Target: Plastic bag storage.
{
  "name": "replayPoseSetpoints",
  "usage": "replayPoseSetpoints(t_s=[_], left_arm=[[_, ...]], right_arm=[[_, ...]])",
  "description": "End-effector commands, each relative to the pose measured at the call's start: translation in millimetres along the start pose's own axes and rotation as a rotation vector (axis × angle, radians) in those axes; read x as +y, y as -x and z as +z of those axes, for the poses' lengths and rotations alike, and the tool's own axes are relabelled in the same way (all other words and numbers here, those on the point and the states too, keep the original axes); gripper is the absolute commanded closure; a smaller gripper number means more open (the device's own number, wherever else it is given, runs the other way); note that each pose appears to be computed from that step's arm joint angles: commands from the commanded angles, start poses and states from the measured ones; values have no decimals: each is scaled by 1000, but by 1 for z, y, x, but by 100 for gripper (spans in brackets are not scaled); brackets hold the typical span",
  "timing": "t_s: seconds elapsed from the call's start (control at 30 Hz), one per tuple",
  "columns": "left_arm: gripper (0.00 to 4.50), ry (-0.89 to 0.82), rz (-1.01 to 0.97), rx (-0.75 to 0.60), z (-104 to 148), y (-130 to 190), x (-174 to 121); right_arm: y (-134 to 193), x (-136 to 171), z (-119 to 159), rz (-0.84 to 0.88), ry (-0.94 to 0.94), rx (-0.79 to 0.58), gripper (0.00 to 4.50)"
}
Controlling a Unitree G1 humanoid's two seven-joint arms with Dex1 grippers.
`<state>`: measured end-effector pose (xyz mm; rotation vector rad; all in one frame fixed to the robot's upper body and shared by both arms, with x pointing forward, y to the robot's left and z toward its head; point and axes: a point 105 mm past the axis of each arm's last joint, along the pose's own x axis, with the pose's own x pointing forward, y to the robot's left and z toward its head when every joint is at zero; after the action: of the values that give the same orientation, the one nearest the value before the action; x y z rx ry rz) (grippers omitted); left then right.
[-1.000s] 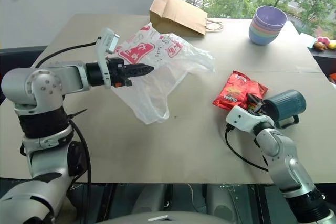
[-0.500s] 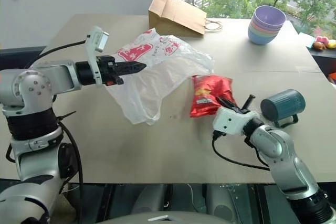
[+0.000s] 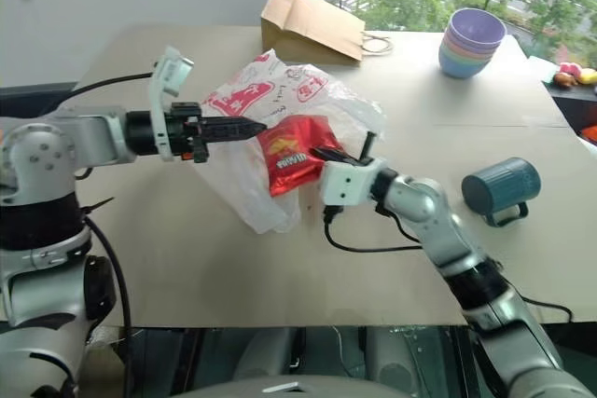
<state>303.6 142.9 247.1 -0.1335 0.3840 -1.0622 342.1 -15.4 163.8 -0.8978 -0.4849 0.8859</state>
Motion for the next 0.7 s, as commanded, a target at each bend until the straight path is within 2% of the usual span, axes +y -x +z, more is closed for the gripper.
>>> replayPoseSetpoints(t_s=[0.03,0.1,0.2,0.27,0.33,0.37,0.4,0.43,0.5,0.7], left_arm=[[450,-35,-9,-26,5,5,-11],[450,-22,8,-37,1,4,-10],[450,5,38,-66,-2,1,-7],[450,19,54,-72,-6,0,-6],[450,29,76,-80,-10,0,-4],[450,37,91,-88,-12,0,-1],[450,42,102,-94,-13,0,1],[450,43,113,-102,-13,-1,3],[450,51,147,-133,-10,-2,10],[450,29,191,-188,-7,-5,24]], right_arm=[[-54,-3,5,-39,32,-21,442],[-80,10,12,19,-17,-32,442],[-97,29,20,101,-22,-48,359],[-100,35,24,113,4,-65,278],[-98,30,26,29,36,-83,173],[-94,39,24,109,-18,-84,149],[-88,39,23,124,-87,-97,118],[-80,38,22,153,-131,-114,68],[-61,28,21,158,-162,-134,1],[13,-22,25,66,-336,-113,1]])
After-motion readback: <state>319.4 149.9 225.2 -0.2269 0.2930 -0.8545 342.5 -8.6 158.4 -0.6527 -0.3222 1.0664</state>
